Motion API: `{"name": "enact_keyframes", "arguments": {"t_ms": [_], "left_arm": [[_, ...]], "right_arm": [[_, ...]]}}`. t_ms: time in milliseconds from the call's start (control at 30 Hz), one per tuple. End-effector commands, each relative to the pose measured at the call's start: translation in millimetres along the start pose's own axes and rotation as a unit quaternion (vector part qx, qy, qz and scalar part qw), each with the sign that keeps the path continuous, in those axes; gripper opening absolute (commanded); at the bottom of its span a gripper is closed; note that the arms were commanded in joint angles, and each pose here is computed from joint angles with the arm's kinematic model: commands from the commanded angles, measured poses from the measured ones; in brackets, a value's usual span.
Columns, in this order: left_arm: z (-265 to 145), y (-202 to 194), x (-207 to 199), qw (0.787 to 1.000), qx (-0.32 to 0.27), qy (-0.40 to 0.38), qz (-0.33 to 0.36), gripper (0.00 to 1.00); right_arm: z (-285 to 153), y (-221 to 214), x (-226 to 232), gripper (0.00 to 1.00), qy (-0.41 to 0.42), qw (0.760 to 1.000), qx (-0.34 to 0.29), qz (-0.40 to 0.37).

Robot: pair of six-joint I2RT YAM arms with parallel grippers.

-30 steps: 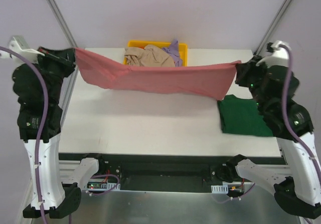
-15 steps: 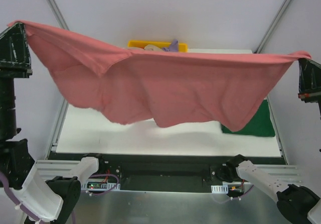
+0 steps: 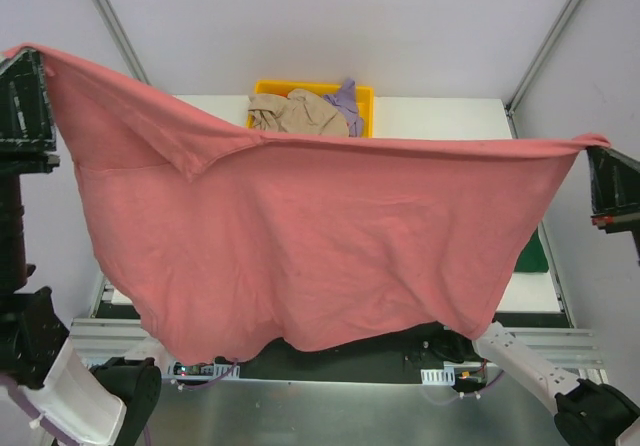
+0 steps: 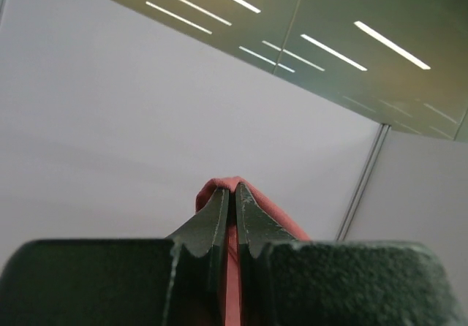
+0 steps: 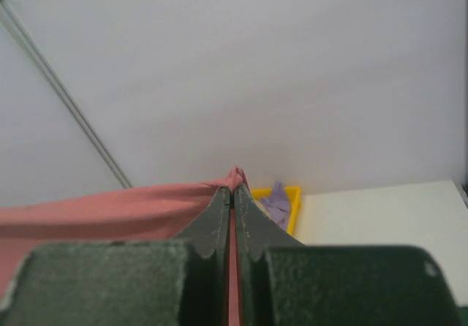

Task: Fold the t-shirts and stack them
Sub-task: Flatten out the tshirt

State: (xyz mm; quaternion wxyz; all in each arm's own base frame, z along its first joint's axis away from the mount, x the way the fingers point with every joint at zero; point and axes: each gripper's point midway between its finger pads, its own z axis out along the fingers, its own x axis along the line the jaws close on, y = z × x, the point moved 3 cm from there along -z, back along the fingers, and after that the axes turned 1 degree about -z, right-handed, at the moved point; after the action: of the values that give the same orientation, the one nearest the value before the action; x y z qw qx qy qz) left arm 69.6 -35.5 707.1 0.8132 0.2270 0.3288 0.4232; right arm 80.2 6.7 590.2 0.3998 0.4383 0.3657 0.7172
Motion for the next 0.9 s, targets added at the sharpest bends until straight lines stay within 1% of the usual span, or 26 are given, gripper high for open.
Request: {"name": "enact_keyframes", "arguments": {"t_ms": [0, 67, 133, 200, 267, 367, 400, 500, 533, 567, 600, 700, 800, 867], "left_arm": [[33, -49, 39, 0.999, 0.039, 0.028, 0.020, 0.00], [50, -95, 65, 0.995, 0.092, 0.037, 0.022, 0.00], [65, -145, 94, 0.989, 0.142, 0.041, 0.027, 0.00], [75, -204, 131, 0.979, 0.196, 0.056, 0.030, 0.00], [77, -266, 168, 0.965, 0.251, 0.066, 0.035, 0.00], [67, -353, 219, 0.937, 0.338, 0.087, 0.030, 0.00], [67, -374, 233, 0.932, 0.349, 0.089, 0.032, 0.00], [53, -452, 281, 0.902, 0.416, 0.112, 0.021, 0.00], [51, -468, 288, 0.896, 0.431, 0.108, 0.017, 0.00], [43, -499, 302, 0.881, 0.462, 0.105, 0.009, 0.00], [41, -517, 309, 0.874, 0.476, 0.098, 0.004, 0.00], [29, -568, 332, 0.851, 0.517, 0.093, -0.022, 0.00], [18, -600, 350, 0.835, 0.540, 0.099, -0.038, 0.00], [12, -614, 360, 0.830, 0.546, 0.110, -0.037, 0.00]], "right_arm": [[28, -40, -24, 0.00, -0.083, 0.996, 0.028, -0.026], [45, -72, -38, 0.00, -0.130, 0.989, 0.057, -0.050], [63, -109, -55, 0.00, -0.184, 0.975, 0.089, -0.081], [78, -148, -73, 0.00, -0.238, 0.957, 0.119, -0.112], [91, -192, -88, 0.00, -0.271, 0.941, 0.156, -0.130], [111, -252, -112, 0.00, -0.291, 0.928, 0.202, -0.119], [118, -274, -122, 0.00, -0.298, 0.922, 0.221, -0.109], [150, -333, -154, 0.00, -0.285, 0.917, 0.266, -0.087], [163, -348, -161, 0.00, -0.269, 0.919, 0.276, -0.082], [178, -364, -172, 0.00, -0.259, 0.920, 0.285, -0.078], [188, -378, -179, 0.00, -0.249, 0.918, 0.299, -0.069], [215, -432, -202, 0.00, -0.225, 0.904, 0.361, -0.049], [232, -475, -227, 0.00, -0.226, 0.889, 0.397, -0.042], [242, -493, -239, 0.00, -0.230, 0.883, 0.407, -0.031]]}}
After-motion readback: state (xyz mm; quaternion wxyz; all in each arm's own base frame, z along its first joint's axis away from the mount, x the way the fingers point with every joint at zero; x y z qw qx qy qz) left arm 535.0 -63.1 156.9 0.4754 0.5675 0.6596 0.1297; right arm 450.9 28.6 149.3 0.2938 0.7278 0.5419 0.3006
